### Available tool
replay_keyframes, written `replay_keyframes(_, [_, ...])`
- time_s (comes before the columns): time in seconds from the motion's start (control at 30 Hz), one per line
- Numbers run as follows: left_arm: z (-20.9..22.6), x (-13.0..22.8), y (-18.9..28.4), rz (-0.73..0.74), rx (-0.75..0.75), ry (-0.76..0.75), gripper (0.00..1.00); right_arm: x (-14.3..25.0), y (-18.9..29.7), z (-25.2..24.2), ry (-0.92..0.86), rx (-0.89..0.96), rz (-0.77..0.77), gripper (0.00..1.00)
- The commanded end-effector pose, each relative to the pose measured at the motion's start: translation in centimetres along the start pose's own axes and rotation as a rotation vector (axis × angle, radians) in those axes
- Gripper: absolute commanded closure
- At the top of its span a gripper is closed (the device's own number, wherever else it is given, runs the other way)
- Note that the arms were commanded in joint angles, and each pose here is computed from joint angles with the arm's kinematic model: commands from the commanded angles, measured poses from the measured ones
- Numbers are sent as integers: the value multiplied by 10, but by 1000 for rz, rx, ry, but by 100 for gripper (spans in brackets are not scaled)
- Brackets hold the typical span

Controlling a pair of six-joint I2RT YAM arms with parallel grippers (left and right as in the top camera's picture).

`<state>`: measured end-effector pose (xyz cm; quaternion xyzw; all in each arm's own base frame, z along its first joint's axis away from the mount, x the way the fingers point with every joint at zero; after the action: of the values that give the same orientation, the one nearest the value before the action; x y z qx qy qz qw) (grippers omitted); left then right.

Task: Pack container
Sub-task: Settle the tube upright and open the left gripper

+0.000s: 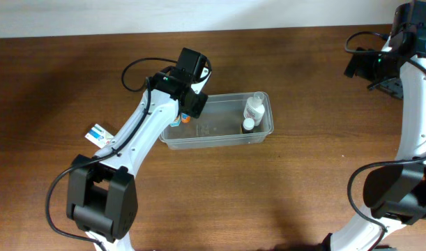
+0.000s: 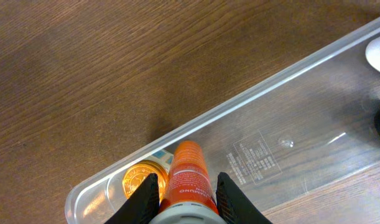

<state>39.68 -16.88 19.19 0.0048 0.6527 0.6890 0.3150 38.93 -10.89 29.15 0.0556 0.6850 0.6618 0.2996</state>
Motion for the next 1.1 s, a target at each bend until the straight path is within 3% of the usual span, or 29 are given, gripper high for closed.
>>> replay_keyframes(0.0, [8,-2,14,-38,-24,55,99,-2,17,-3,-14,-1,-48,2])
replay_keyframes(0.5, [9,-2,14,-40,-26,216,99,-2,17,-3,-14,-1,-48,2])
replay_keyframes(1.07, [11,9,3,-10,-65,277,96,-2,17,-3,-14,-1,-48,1])
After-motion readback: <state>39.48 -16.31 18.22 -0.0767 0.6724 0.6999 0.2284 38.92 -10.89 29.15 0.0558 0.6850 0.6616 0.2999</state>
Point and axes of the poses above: each gripper's point midway between its finger pads, its own y axis back along the fingers, its own z axis along the line the jaws close on, x = y × z, the point moved 8 cm from there along y, back along the fingers, and after that the axes turned 1 degree about y, right-handed, at the moved point
